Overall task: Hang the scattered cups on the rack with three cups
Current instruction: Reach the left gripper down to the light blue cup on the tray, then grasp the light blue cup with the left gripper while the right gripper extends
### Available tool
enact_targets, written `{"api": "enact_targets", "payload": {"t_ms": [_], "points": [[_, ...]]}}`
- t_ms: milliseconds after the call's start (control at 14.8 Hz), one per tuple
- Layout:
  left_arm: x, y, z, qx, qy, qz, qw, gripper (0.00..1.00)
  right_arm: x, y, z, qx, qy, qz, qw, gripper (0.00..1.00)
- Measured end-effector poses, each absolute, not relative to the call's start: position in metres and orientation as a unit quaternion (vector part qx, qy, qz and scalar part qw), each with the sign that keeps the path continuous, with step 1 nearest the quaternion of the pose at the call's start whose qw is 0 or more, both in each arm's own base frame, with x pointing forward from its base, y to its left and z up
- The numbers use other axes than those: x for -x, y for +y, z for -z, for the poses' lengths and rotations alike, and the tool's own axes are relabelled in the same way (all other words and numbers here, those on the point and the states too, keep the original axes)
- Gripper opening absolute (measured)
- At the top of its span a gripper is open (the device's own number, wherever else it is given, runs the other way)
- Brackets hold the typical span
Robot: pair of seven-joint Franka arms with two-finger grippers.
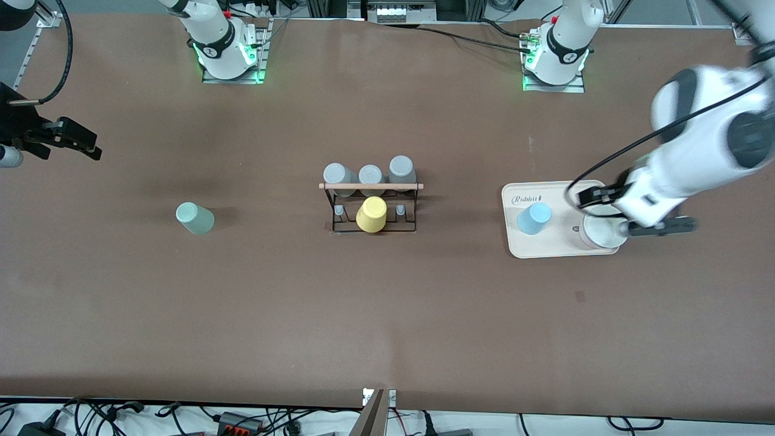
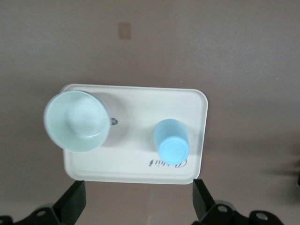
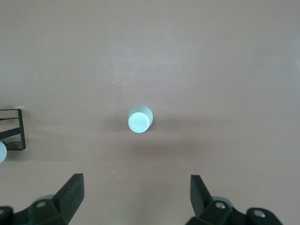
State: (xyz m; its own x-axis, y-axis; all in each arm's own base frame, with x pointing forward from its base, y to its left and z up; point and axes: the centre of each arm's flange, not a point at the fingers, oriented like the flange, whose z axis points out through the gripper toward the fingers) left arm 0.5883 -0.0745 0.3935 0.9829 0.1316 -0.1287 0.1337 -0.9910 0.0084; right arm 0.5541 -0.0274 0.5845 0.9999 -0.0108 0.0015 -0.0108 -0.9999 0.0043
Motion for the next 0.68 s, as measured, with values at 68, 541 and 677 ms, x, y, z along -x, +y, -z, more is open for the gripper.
{"api": "enact_targets", "payload": {"t_ms": [68,541,677], "points": [[-0.584,-0.085,-0.37,-0.995,0.073,0.065,0.009,1.0,-0.555,-0.027,-0.583,-1.0,-0.005,0.001,0.002,1.0],[-0.561,-0.11,-0.261,-0.995,0.082,0.052,0.016,1.0,-0.557,-0.027,-0.578,-1.0,-0.005,0.005,0.002,1.0],[-0.553,-0.111,-0.249,-0.995,0.083,0.048,0.016,1.0,-0.558,-0.027,-0.578,-1.0,-0.005,0.002,0.002,1.0]]}}
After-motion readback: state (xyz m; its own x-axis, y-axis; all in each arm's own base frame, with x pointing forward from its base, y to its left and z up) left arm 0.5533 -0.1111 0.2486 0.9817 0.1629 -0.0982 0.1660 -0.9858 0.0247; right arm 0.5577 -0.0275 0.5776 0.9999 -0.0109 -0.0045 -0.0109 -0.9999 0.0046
